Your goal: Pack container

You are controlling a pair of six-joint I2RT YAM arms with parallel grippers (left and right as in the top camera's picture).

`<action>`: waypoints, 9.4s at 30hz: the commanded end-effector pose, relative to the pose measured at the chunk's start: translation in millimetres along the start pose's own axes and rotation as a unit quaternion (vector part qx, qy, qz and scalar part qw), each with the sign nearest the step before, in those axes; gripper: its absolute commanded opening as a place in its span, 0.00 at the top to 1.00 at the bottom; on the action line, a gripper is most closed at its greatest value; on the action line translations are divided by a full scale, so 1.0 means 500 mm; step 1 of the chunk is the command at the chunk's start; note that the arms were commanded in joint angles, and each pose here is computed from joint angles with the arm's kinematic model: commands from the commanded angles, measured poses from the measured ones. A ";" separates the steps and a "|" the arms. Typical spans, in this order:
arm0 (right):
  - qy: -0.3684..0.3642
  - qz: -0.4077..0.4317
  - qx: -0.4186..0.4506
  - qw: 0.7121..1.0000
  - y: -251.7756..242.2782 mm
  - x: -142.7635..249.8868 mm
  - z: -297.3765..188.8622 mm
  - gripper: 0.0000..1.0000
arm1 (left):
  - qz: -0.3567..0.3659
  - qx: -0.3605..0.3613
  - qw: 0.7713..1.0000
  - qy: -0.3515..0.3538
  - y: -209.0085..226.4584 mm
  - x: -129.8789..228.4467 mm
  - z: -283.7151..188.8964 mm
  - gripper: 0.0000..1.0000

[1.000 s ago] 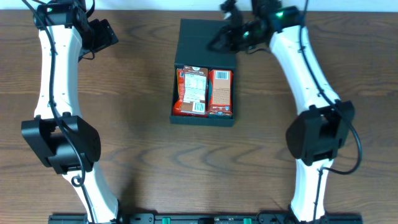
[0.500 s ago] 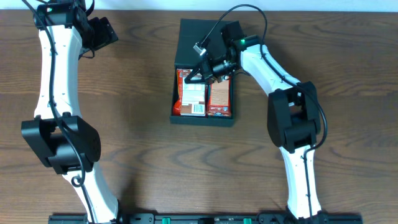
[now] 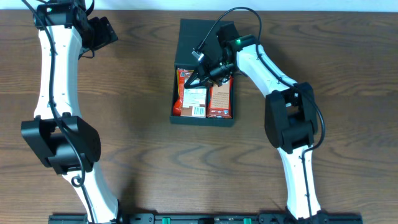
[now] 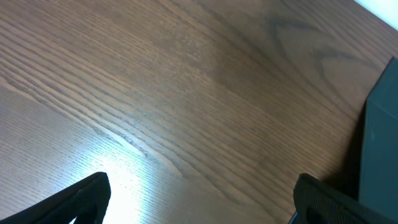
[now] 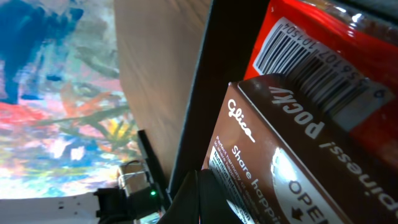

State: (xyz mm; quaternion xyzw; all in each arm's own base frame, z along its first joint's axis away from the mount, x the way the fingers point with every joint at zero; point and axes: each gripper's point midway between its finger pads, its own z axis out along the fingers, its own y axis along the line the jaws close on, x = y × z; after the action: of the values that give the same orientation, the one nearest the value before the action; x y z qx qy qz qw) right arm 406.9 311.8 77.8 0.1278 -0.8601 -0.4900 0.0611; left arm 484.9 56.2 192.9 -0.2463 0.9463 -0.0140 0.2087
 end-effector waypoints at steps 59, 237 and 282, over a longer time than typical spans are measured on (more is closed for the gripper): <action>-0.211 0.125 0.119 0.962 -0.255 -0.104 -0.285 0.99 | 0.009 0.277 0.945 0.174 -0.357 0.204 0.342 0.94; -0.115 -0.012 0.290 0.950 -0.100 0.353 -0.120 0.98 | 0.321 0.365 0.865 0.123 -0.379 0.570 0.057 0.94; -0.407 0.035 0.445 0.797 -0.127 0.253 -0.016 0.98 | 0.339 0.305 0.873 0.175 -0.328 0.619 0.129 0.94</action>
State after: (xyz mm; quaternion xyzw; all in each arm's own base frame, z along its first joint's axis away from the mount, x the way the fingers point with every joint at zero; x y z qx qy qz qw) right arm 282.7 248.8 15.9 -0.0693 -0.9507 -0.0794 -0.2917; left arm 363.0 -239.5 83.9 0.1759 0.9200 -0.3127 0.1577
